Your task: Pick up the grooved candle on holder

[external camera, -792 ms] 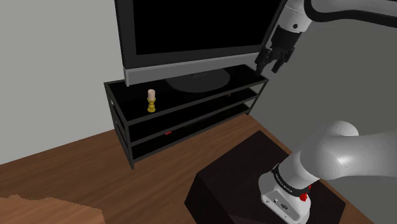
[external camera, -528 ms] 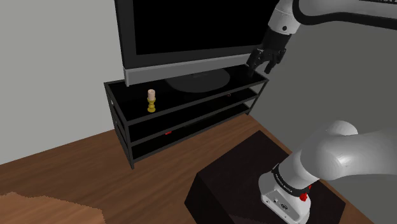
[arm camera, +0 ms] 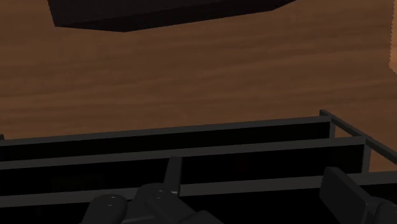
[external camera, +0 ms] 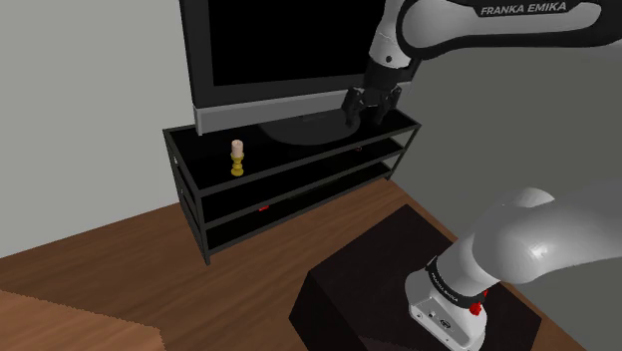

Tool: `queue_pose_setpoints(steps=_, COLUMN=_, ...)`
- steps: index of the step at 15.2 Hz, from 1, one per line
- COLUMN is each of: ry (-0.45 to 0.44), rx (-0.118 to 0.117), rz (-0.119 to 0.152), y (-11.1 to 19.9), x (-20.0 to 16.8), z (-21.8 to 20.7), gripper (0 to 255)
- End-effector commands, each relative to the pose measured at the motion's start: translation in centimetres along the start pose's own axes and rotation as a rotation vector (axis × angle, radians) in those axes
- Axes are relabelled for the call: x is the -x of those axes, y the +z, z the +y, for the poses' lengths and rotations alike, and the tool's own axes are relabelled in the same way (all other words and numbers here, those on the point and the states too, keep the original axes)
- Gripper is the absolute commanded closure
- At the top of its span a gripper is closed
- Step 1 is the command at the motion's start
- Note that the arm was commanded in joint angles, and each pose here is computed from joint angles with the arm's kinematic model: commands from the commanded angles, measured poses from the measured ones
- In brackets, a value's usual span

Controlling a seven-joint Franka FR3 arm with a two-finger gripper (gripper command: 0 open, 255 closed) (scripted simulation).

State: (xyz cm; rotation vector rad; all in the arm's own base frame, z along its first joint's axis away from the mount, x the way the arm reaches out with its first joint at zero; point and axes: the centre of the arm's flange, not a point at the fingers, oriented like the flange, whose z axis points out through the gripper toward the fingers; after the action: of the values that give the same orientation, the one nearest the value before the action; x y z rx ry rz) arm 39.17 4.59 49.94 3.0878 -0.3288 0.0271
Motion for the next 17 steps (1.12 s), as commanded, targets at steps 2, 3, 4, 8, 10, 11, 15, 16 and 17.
queue_pose_setpoints(steps=2, ry=0.011, rx=-0.007, rz=0.001, y=1.7, x=-2.3, z=-2.9, gripper=0)
queue_pose_setpoints(steps=3, ry=0.014, rx=-0.009, rz=0.0, y=2.2, x=-3.0, z=-3.8, gripper=0)
queue_pose_setpoints(steps=4, ry=0.017, rx=-0.011, rz=0.0, y=2.8, x=-3.7, z=-4.8, gripper=0)
queue_pose_setpoints(steps=8, ry=0.03, rx=-0.019, rz=-0.001, y=5.1, x=-6.5, z=-8.4, gripper=0)
queue_pose_setpoints(steps=10, ry=0.036, rx=-0.023, rz=-0.001, y=6.3, x=-8.0, z=-10.3, gripper=0)
queue_pose_setpoints(steps=11, ry=0.04, rx=-0.025, rz=-0.002, y=6.8, x=-8.7, z=-11.2, gripper=0)
queue_pose_setpoints(steps=15, ry=0.053, rx=-0.033, rz=-0.003, y=9.1, x=-11.6, z=-14.8, gripper=0)
queue_pose_setpoints(steps=16, ry=0.056, rx=-0.035, rz=-0.003, y=9.7, x=-12.3, z=-15.8, gripper=0)
queue_pose_setpoints(steps=17, ry=0.059, rx=-0.037, rz=-0.003, y=10.2, x=-13.1, z=-16.7, gripper=0)
